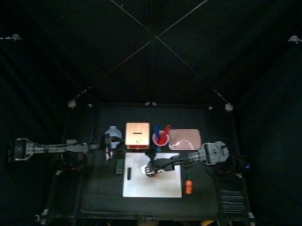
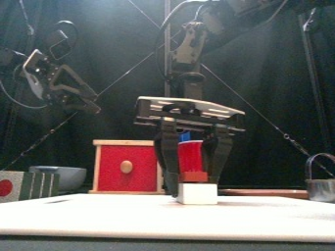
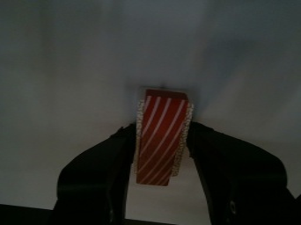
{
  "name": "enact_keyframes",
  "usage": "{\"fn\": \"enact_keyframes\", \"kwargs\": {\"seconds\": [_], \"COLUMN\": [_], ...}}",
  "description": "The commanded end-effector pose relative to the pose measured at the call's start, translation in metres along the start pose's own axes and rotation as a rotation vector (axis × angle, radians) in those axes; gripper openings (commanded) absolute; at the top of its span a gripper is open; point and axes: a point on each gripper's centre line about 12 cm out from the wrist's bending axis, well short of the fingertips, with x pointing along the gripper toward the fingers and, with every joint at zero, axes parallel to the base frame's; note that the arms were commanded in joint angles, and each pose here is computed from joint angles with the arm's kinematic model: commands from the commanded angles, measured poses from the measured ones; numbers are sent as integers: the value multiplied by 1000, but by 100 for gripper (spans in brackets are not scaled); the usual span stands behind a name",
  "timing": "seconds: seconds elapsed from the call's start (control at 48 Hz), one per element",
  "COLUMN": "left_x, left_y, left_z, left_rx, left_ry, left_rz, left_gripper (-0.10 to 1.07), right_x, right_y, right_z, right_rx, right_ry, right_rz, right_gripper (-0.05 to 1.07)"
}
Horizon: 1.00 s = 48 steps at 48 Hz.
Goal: Grab salmon sushi with right hand
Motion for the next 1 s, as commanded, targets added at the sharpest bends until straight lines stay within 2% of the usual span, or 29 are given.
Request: {"fn": "enact_keyframes", "kwargs": {"seconds": [0.0,0.271,0.479,0.771,0.979], "left_x": [2,2,2,3,5], "left_y": [1,1,1,2,0], "left_z": [8,9,11,16,23], "left_rx": [4,1,-3,-17,-15], "left_ry": [-23,-26,-31,-45,-65], "left_rz": [2,3,4,7,-2], "left_gripper": [94,94,94,94,94], "right_x": [-15,-23,-57,-88,-101], "right_y": [6,6,-6,-65,-120], "right_z": [2,5,8,7,24], "right_rx": [-2,-21,-53,-55,1], "right_ry": [-12,-38,-79,-99,-129], "right_rz": [40,47,52,6,21], "right_gripper": [72,70,70,70,70]}}
